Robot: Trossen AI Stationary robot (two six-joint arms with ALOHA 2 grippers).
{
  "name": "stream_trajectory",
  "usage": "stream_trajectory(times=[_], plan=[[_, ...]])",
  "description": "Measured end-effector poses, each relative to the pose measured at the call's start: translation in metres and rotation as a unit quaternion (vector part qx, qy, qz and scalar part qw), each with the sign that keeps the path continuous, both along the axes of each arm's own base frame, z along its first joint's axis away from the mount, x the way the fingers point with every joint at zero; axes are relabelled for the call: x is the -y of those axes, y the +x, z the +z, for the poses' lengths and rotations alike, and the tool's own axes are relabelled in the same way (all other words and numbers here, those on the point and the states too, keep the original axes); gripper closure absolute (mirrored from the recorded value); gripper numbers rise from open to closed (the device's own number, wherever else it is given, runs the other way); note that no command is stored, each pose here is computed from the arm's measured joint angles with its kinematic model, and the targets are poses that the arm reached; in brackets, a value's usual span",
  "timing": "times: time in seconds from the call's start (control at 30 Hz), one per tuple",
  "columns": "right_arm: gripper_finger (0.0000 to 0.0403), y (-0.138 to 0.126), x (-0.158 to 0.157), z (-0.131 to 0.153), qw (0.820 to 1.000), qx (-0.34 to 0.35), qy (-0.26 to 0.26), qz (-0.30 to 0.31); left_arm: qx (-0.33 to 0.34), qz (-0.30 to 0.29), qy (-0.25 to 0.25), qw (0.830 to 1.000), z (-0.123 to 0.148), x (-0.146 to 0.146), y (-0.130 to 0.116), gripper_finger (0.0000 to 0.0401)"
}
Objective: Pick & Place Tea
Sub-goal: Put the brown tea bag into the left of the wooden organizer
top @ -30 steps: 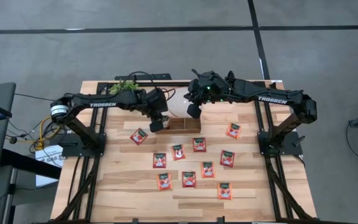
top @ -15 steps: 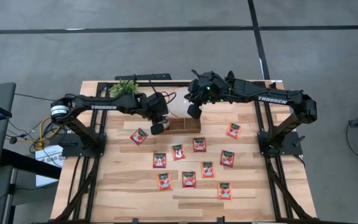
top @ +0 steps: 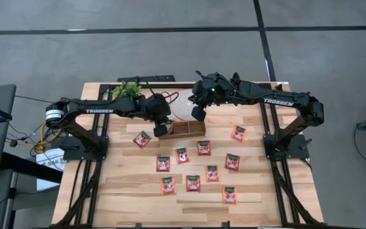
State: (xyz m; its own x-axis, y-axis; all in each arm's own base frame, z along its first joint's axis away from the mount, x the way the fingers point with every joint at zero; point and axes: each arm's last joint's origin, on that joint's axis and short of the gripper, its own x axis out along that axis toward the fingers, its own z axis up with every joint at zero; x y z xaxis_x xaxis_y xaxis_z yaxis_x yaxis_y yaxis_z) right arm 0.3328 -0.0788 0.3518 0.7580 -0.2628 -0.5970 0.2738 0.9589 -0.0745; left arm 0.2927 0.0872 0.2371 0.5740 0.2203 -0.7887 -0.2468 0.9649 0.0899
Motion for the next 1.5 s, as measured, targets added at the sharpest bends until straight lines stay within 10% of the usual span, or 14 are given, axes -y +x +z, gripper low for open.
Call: stream_trajectory(times=[0.67, 1.5], plan=[[0.0403, 0.0, -0.001, 0.0, 1.0, -0.003, 0.0, 0.004, 0.033, 0.043, 0.04, 0.998, 0.009, 0.035, 0.002, 0.0401], [0.0403, -0.001, -0.004, -0.002, 1.0, -0.016, -0.004, 0.017, 0.258, 0.153, -0.006, 0.954, -0.026, 0.057, -0.053, 0.0401]])
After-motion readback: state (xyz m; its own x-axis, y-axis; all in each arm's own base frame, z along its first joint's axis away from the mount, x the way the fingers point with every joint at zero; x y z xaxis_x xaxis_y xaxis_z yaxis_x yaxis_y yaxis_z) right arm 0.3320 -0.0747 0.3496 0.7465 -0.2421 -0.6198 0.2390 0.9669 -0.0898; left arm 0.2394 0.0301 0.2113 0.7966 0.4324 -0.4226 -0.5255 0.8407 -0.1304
